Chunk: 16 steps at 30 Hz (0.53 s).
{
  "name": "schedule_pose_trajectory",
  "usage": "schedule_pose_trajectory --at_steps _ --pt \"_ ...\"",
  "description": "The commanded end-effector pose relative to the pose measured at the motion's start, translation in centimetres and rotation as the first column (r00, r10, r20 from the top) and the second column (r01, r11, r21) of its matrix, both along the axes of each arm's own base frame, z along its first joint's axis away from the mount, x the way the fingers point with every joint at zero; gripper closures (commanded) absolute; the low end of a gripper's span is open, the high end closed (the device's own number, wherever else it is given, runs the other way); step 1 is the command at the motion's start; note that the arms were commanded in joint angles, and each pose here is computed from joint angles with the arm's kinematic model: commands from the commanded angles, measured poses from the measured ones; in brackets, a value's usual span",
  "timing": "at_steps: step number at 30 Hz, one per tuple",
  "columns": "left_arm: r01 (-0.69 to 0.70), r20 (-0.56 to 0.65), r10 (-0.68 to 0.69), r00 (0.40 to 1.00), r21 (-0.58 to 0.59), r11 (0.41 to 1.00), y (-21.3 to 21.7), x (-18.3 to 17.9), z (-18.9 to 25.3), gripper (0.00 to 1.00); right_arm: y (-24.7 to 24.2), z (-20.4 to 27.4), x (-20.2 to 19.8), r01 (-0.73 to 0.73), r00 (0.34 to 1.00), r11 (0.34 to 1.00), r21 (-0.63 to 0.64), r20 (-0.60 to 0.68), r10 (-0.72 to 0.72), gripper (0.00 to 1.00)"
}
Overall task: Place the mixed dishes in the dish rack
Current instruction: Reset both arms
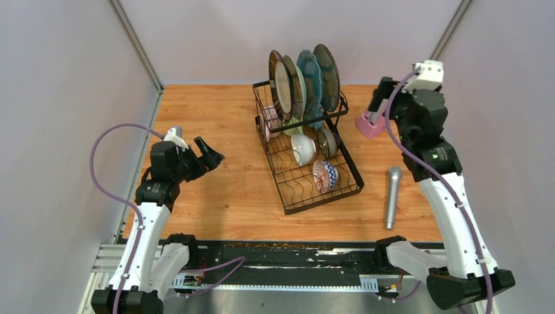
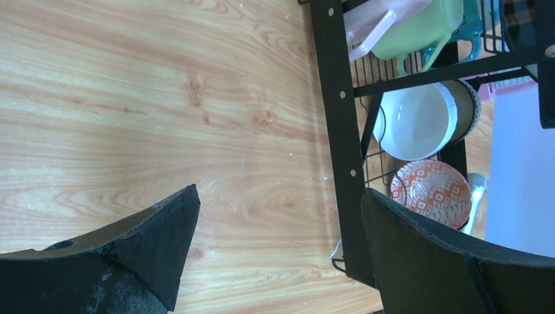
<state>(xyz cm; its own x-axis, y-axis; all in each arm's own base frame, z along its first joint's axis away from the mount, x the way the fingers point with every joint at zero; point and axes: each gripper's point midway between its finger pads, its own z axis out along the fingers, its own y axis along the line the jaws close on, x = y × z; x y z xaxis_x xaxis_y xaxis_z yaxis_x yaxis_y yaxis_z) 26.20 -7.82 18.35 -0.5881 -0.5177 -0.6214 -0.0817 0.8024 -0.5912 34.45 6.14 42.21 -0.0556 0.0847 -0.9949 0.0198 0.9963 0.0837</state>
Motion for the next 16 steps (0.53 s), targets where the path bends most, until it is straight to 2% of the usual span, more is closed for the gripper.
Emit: schedule_pose_trajectory --at_steps 1,6,10,16 --pt "-0.017 0.086 0.01 0.996 0.079 0.997 0.9 0.7 2.9 0.0 -3.7 -5.7 -0.9 0.043 0.987 0.984 0.173 -0.163 -0.015 0.1" --pt "-0.013 0.117 -0.01 0.993 0.19 0.982 0.5 0.7 4.5 0.0 -7.1 -11.3 -2.5 0.14 0.959 0.92 0.367 -0.283 -0.033 0.11" --pt "-0.017 0.158 -0.023 0.987 0.243 0.97 0.1 0.8 5.5 0.0 -7.6 -14.0 -3.9 0.194 0.946 0.907 0.373 -0.315 -0.073 0.11" --pt "-0.063 0.197 0.0 0.98 0.315 0.947 0.8 1.2 6.1 0.0 -8.2 -15.2 -5.3 0.23 0.942 0.904 0.361 -0.314 -0.115 0.11"
